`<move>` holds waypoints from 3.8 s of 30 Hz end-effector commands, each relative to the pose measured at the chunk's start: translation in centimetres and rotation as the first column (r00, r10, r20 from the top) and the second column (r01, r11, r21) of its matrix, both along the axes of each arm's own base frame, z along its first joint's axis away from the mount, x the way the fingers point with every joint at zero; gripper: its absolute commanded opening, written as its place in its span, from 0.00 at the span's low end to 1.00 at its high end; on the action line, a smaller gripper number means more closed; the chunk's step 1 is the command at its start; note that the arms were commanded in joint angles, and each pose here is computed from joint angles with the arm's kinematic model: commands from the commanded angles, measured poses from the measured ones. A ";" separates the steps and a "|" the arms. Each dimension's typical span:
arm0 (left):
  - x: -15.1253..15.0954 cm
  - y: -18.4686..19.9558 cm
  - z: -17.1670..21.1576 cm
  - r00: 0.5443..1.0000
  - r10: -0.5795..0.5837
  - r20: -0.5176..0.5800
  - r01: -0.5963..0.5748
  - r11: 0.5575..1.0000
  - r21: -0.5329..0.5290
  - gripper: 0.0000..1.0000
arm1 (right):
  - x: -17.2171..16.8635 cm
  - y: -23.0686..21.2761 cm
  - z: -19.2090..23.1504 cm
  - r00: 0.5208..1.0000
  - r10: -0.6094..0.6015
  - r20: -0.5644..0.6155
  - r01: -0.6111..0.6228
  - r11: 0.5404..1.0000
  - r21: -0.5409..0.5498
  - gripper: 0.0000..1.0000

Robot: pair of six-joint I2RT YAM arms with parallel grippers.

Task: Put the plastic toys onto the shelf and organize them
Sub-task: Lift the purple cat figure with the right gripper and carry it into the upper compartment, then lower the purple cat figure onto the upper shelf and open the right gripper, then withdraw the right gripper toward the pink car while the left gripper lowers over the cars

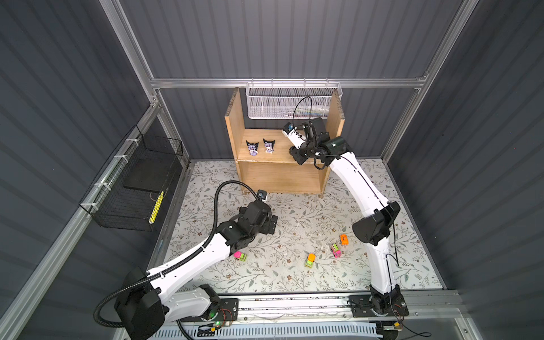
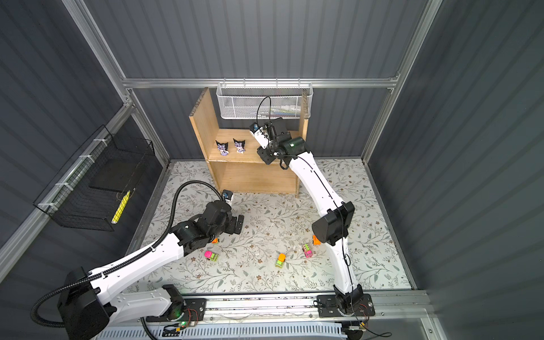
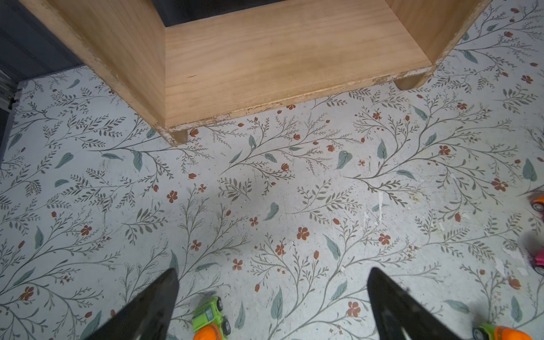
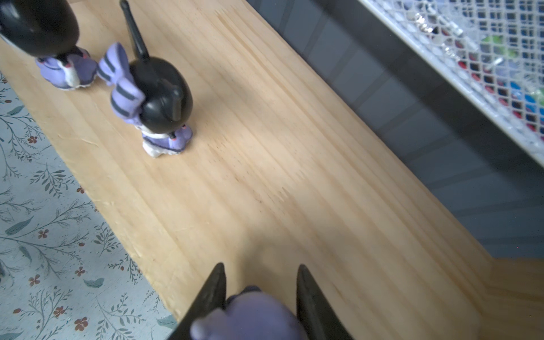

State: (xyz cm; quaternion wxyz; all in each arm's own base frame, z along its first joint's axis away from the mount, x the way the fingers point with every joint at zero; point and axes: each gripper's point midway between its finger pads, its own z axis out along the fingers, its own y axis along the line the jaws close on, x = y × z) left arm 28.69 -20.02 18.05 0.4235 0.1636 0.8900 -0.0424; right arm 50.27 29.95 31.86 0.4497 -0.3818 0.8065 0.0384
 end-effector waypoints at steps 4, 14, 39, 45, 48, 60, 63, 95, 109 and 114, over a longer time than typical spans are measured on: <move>0.5 0.4 1.0 1.000 0.020 0.021 -0.021 1.000 0.019 1.00 | 1.1 -0.1 0.1 1.000 0.004 0.019 -0.004 1.000 0.010 0.30; 0.4 0.9 1.3 0.999 0.034 0.029 -0.034 0.999 0.024 1.00 | 1.4 -0.1 0.4 1.000 -0.005 0.023 0.004 0.999 0.035 0.38; 0.0 1.6 2.2 0.997 0.066 0.038 -0.065 0.998 -0.014 1.00 | 0.6 -1.3 3.1 1.000 -0.016 0.009 0.014 0.990 0.139 0.78; -0.3 2.0 2.8 0.996 0.071 0.048 -0.070 0.997 -0.024 1.00 | -0.6 -1.0 5.7 0.999 0.007 0.035 -0.014 0.979 0.205 0.89; -0.4 2.7 3.4 0.993 0.096 0.064 -0.094 0.995 -0.024 1.00 | -1.1 -1.1 6.9 0.999 0.006 0.052 -0.018 0.974 0.226 0.93; -2.1 5.6 4.2 0.981 0.177 0.083 -0.172 0.983 -0.063 1.00 | -4.8 -2.3 11.1 0.997 -0.023 0.076 -0.003 0.945 0.327 0.98; -2.9 6.5 4.2 0.976 0.206 0.076 -0.199 0.976 -0.089 1.00 | -6.6 -2.3 11.5 0.996 -0.037 0.080 0.009 0.945 0.328 0.98; -8.8 10.3 -9.8 0.857 0.437 -0.273 -0.488 0.859 -0.157 0.99 | -29.2 -4.1 -7.2 0.963 -0.007 -0.269 0.125 0.896 0.426 0.99; -9.9 9.5 -14.3 0.798 0.454 -0.395 -0.551 0.815 -0.177 0.97 | -29.5 -3.3 -10.4 0.960 0.012 -0.281 0.119 0.888 0.444 0.99; -9.3 7.5 -15.0 0.801 0.413 -0.433 -0.534 0.820 -0.205 0.93 | -29.6 -3.5 -10.7 0.961 0.007 -0.277 0.119 0.892 0.435 0.99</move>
